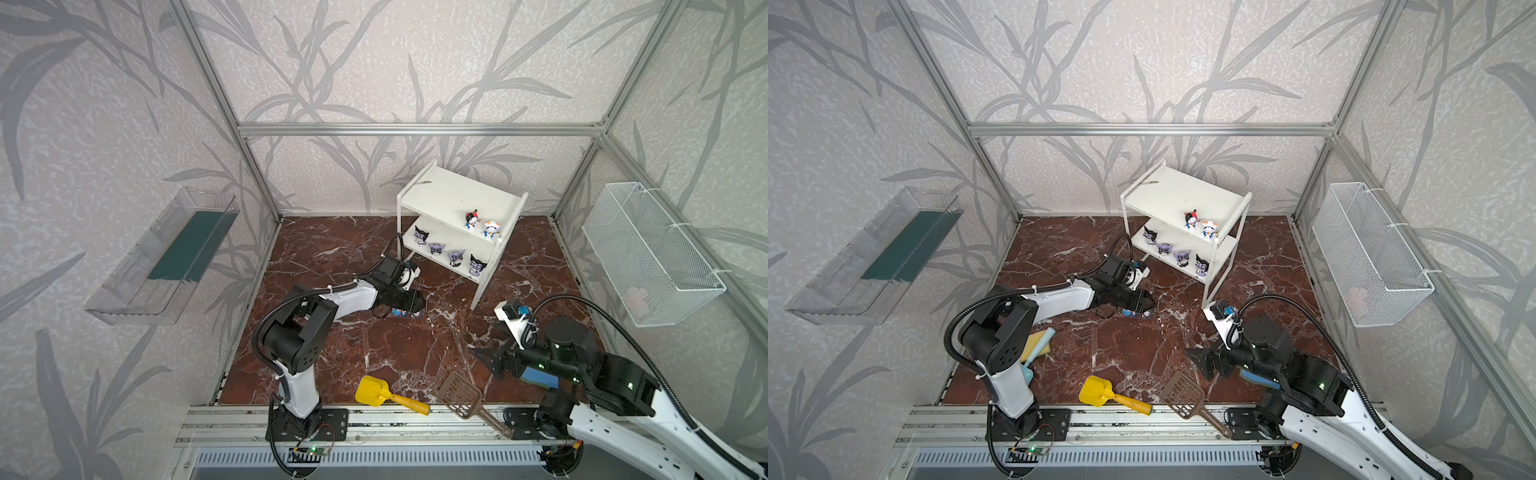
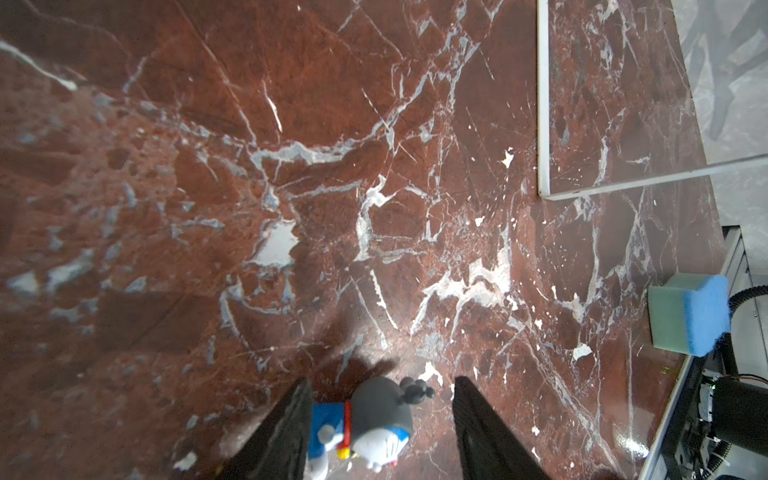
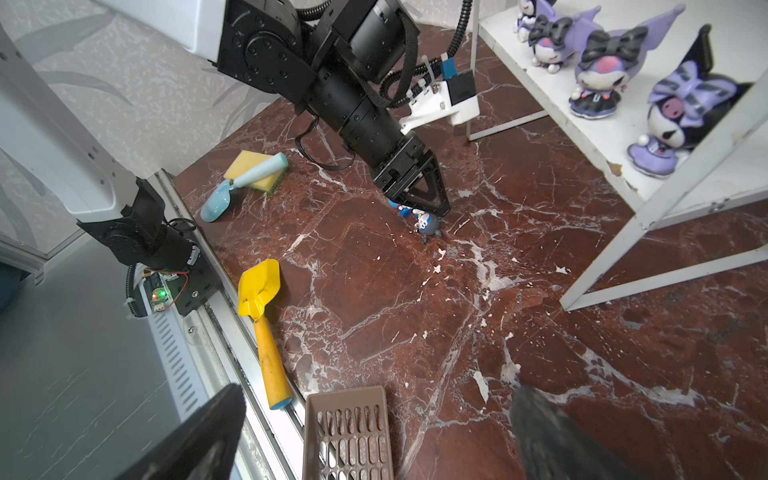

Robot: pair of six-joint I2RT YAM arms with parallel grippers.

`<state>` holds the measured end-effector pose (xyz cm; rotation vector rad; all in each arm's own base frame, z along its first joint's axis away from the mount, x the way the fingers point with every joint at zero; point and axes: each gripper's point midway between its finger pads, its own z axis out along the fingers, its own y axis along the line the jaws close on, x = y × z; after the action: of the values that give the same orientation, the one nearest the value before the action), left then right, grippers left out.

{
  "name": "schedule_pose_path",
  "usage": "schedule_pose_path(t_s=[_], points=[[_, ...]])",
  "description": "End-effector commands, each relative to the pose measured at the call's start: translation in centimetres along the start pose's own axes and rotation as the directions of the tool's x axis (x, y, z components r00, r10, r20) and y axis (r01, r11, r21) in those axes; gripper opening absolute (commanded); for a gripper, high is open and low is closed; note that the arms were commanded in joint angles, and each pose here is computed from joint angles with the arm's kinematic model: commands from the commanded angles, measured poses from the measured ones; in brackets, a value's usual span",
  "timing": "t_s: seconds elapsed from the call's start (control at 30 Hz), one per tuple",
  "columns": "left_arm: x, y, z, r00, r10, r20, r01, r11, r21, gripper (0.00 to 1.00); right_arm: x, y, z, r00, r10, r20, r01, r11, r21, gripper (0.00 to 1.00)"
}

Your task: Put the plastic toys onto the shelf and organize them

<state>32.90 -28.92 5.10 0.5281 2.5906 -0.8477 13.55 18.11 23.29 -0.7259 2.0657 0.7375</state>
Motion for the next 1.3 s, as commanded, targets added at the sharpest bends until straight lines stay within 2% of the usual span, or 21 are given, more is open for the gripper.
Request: schedule_pose_path(t_s=[0.0,0.47,0.63,0.9,1.27], points=[[0.7,-0.8,-0.2,0.999,-0.006,-0.034,0.007,0.999,0.036,0.57,0.3,-0.1,0.1,1.000,-0.009,0.000,0.009,1.000,0.005,0.99],[5.3,-2.7,0.1,0.992,0.016,-0.121,-0.012,0.999,0.033,0.57,0.4,-0.1,0.0,1.000,-0.011,0.008,0.011,1.000,0.003,0.99],[5.2,-2.5,-0.2,0.992,0.046,-0.116,-0.048,0.999,-0.019,0.57,0.3,-0.2,0.1,1.000,-0.012,0.010,0.012,1.000,0.003,0.99],[2.9,-1.3,-1.1,0.993,0.060,-0.103,-0.078,0.981,-0.176,0.59,0.3,-0.2,-0.1,1.000,-0.012,0.021,0.012,1.000,0.004,0.99],[2.8,-2.0,0.3,0.989,0.081,-0.126,-0.107,0.970,-0.220,0.53,0.3,0.2,-0.2,1.000,-0.018,0.020,0.019,1.000,-0.019,0.99]])
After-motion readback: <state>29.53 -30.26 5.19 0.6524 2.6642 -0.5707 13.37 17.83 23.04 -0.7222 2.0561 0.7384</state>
